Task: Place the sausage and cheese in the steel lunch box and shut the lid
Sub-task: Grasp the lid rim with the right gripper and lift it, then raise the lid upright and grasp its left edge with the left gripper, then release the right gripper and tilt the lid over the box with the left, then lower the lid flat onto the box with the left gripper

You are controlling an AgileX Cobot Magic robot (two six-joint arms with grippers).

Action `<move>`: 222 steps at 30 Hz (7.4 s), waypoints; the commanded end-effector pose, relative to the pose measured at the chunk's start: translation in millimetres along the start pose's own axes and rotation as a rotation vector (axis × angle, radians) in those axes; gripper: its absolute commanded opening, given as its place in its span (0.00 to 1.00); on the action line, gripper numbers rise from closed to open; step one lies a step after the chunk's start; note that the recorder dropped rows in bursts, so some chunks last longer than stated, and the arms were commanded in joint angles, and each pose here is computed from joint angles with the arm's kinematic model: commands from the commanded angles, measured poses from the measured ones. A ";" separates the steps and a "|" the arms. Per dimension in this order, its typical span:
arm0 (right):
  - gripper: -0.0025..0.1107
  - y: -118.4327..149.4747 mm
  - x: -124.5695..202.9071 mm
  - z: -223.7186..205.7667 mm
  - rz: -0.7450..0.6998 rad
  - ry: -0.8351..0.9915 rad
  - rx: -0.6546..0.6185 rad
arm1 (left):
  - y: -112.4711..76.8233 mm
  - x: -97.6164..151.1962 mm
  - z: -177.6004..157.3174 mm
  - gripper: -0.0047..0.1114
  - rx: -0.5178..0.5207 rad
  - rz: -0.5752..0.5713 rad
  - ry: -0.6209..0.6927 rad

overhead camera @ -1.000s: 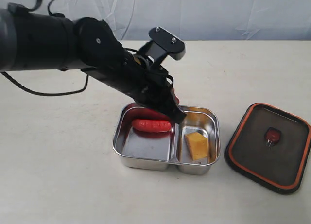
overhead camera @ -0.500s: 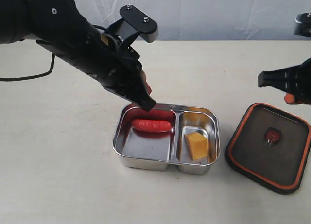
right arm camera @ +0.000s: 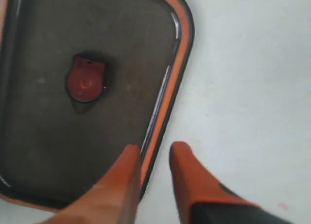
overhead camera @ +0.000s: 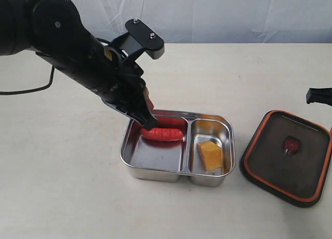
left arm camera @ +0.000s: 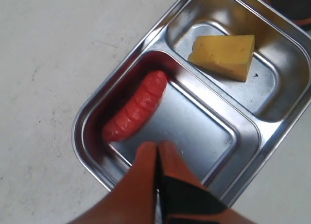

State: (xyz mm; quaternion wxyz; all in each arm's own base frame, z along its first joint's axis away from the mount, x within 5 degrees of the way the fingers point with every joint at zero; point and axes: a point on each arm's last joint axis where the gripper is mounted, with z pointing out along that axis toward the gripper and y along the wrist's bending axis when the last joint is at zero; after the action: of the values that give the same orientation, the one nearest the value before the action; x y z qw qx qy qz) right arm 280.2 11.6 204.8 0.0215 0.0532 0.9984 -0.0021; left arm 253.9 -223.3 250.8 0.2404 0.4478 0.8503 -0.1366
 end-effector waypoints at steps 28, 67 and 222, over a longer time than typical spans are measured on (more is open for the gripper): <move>0.39 -4.2 6.5 79.9 0.021 0.156 0.023 | 4.8 -1.9 -1.5 0.04 -0.039 -0.012 -0.040; 0.01 -5.5 6.9 4.8 0.024 -0.197 -0.021 | 25.8 -2.5 -14.0 0.48 0.229 -0.491 -0.149; 0.39 35.6 78.0 -114.6 -0.304 -0.609 -0.372 | -55.3 5.9 -51.8 0.04 -0.512 0.777 -0.195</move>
State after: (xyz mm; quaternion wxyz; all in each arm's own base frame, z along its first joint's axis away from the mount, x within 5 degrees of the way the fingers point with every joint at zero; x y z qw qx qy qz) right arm 203.2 57.3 314.5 0.3216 -0.1009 0.9270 0.1647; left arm 197.4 -226.3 299.0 0.4500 0.6437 0.6084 0.1145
